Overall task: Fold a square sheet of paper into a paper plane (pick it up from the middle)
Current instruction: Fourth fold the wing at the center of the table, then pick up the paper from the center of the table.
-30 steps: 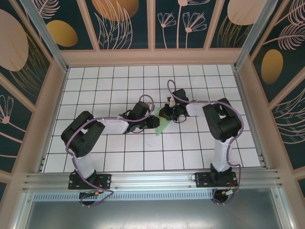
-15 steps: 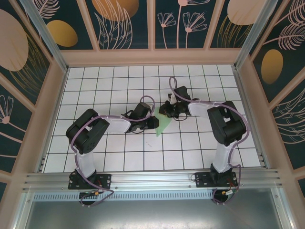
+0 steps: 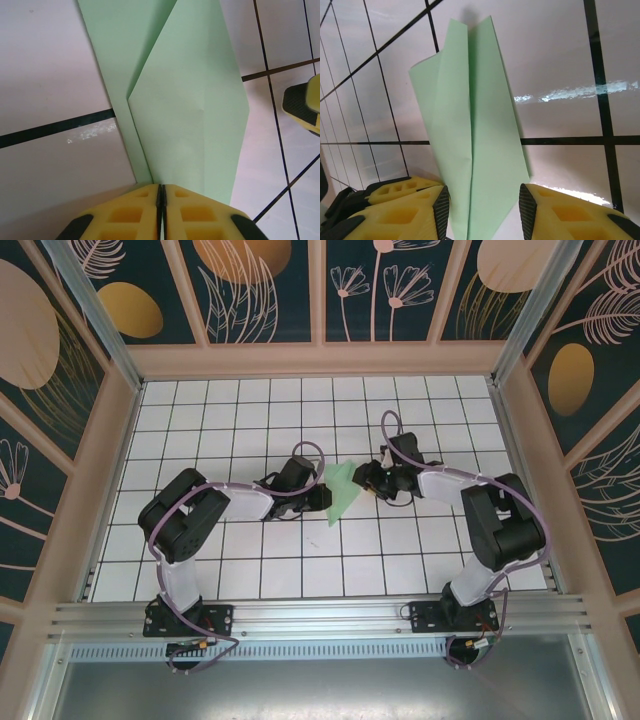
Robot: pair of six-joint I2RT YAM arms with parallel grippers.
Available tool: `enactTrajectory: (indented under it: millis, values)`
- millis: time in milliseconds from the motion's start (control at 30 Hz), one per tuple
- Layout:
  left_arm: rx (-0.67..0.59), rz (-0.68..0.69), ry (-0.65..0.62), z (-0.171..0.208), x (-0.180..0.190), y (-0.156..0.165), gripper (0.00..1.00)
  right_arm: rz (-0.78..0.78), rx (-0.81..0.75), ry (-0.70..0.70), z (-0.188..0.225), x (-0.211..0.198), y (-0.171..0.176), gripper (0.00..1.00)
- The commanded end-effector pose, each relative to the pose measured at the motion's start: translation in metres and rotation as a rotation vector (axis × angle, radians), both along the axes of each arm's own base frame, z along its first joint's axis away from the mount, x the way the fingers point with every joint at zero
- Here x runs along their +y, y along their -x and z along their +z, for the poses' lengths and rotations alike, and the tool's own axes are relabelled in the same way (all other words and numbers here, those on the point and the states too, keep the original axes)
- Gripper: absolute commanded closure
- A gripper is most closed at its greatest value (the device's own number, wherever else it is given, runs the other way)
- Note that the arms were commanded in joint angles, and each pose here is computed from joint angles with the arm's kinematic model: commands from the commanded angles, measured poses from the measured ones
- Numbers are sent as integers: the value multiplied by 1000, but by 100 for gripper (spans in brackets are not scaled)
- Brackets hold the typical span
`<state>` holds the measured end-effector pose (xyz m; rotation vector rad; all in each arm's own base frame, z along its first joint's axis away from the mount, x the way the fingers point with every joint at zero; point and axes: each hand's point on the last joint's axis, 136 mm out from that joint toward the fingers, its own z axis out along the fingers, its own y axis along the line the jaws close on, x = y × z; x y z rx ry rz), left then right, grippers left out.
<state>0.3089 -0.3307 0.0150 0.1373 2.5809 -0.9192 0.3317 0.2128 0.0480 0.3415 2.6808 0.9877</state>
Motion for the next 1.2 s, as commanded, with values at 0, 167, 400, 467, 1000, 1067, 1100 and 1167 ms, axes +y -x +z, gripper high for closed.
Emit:
enactTrajectory:
  millis: [0, 167, 400, 467, 1000, 1067, 1100, 1167]
  values:
    - [81, 5, -95, -35, 18, 19, 88, 6, 7, -6, -8, 3, -3, 55]
    - [93, -15, -101, -36, 19, 24, 89, 4, 9, 25, -16, 1, -12, 55]
    - [84, -12, -104, -34, 22, 26, 88, 30, 0, 23, -20, 5, -24, 54]
    - [76, -12, -106, -32, 22, 24, 87, 41, -4, 19, -20, 8, -26, 54]
    - [24, 18, -109, -19, 25, 15, 82, 73, 20, -16, -28, 15, -23, 54]
    - [26, 24, -122, -22, 26, 14, 83, 76, 16, -31, -26, 16, -23, 55]
    - [24, 26, -124, -22, 26, 14, 84, 75, 17, -36, -26, 17, -23, 55]
    - [31, 18, -122, -24, 25, 14, 85, 88, 13, -66, -24, 21, -23, 55]
